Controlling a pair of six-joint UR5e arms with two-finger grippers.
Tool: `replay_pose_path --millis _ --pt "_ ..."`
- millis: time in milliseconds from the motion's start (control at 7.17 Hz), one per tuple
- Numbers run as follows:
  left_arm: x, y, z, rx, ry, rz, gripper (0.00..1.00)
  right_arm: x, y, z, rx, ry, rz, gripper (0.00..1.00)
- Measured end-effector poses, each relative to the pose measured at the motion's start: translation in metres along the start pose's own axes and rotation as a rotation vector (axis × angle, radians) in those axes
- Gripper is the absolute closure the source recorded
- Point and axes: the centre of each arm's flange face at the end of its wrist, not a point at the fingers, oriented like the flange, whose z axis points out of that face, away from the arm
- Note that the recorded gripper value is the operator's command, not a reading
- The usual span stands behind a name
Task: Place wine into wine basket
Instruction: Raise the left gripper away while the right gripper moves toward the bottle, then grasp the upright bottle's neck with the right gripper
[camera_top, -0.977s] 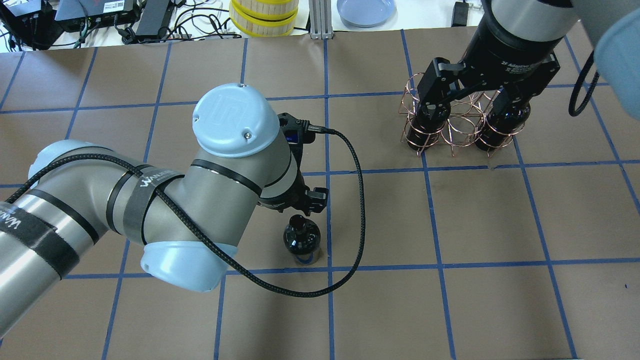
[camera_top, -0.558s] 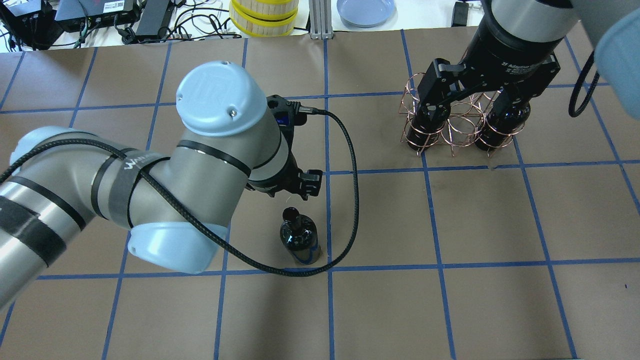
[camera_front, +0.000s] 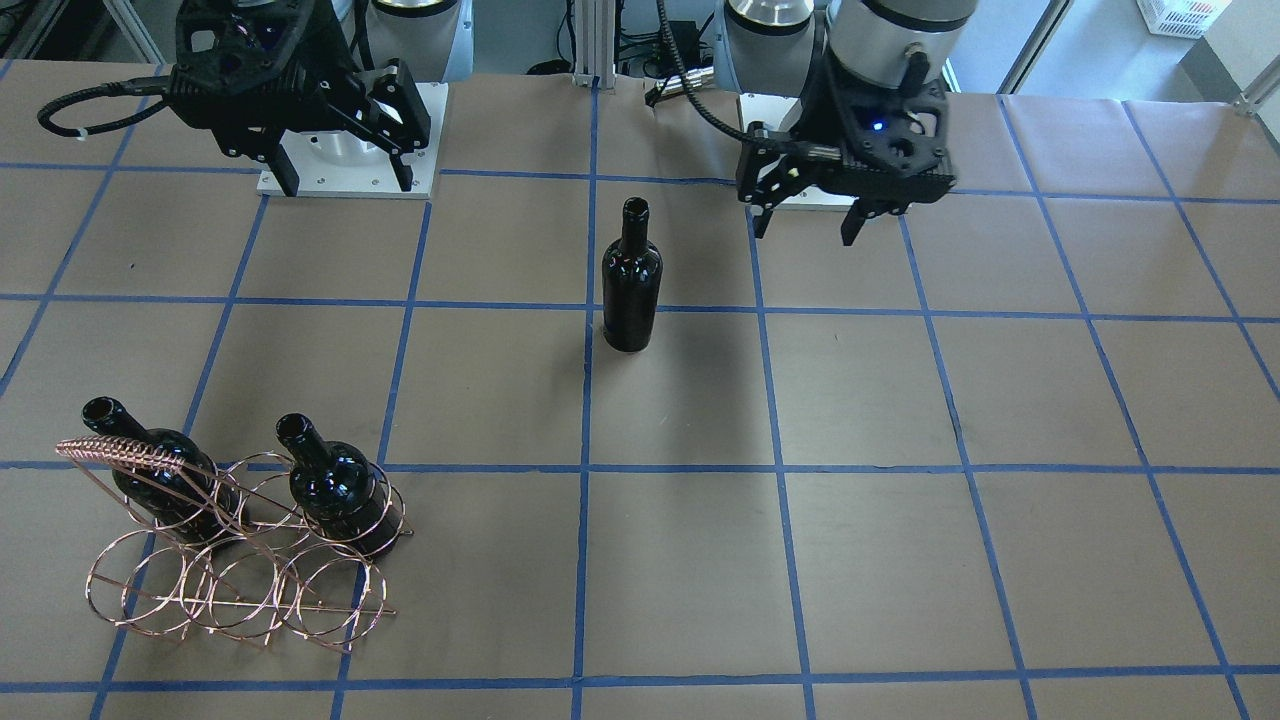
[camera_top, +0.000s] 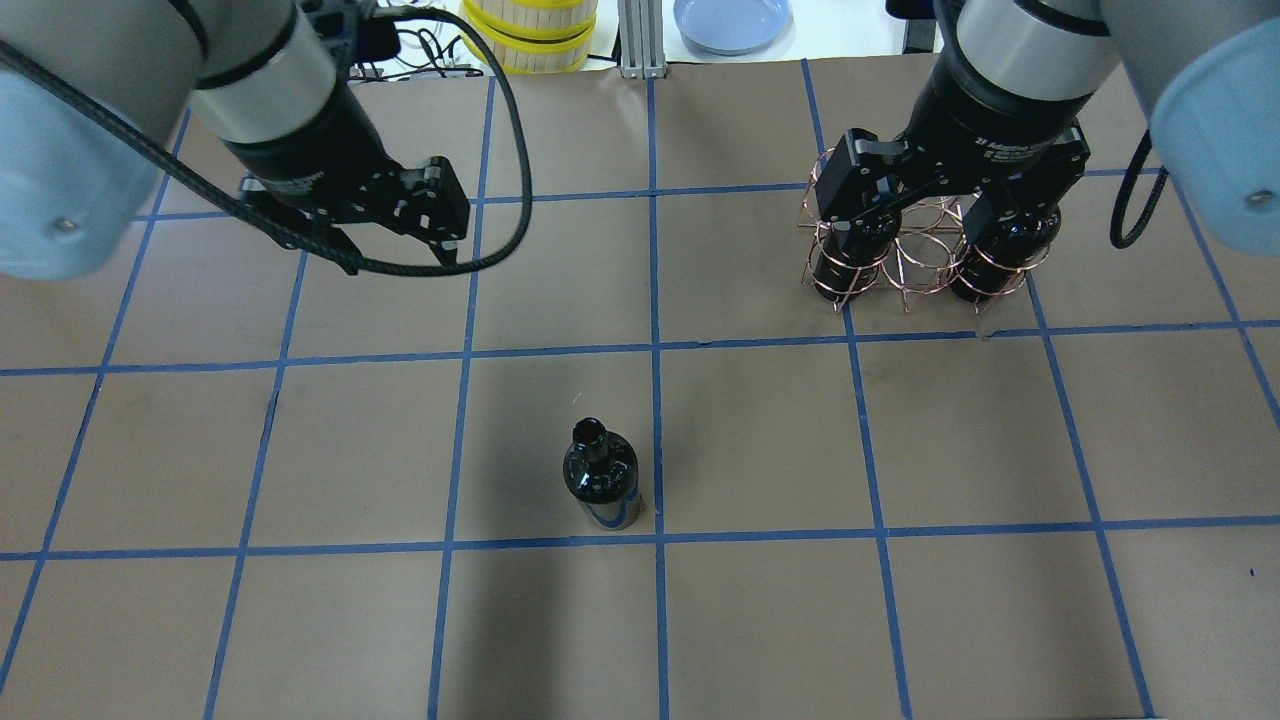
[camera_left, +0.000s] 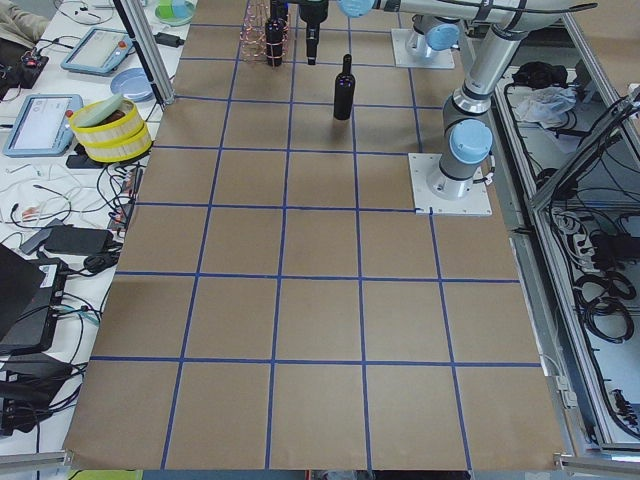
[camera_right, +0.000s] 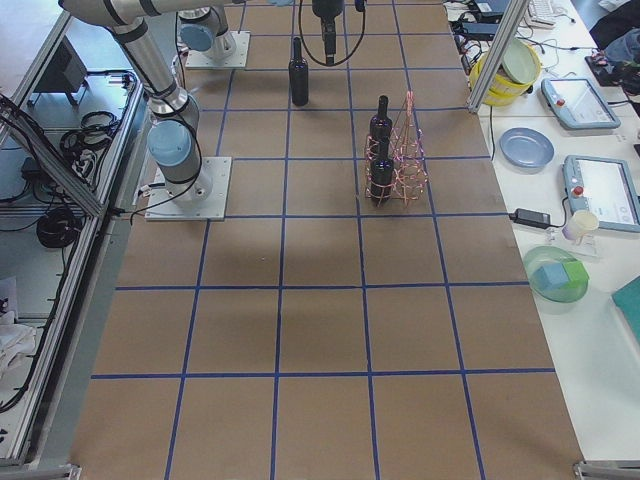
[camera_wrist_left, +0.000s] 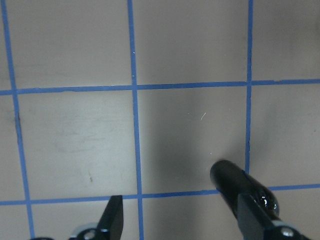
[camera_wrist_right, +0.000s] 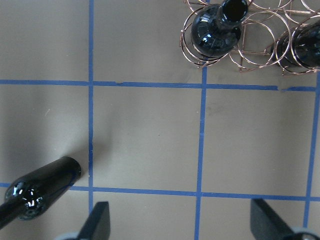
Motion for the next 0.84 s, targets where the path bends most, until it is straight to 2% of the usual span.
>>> replay_pose_path --millis 140,419,837 --pt "-0.017 0.0 -0.018 -0.012 -0.005 -0.015 0.13 -0.02 -0.001 0.006 -0.003 -0.022 0.026 0.0" --pt "-0.024 0.001 -0.029 -0.019 -0.017 -0.005 0.0 -0.079 0.001 0.028 0.0 -0.028 0.084 0.0" --pt "-0.026 -0.008 -0.022 0.026 -0.022 0.0 0.0 -0.183 0.034 0.077 -0.039 0.033 0.123 0.0"
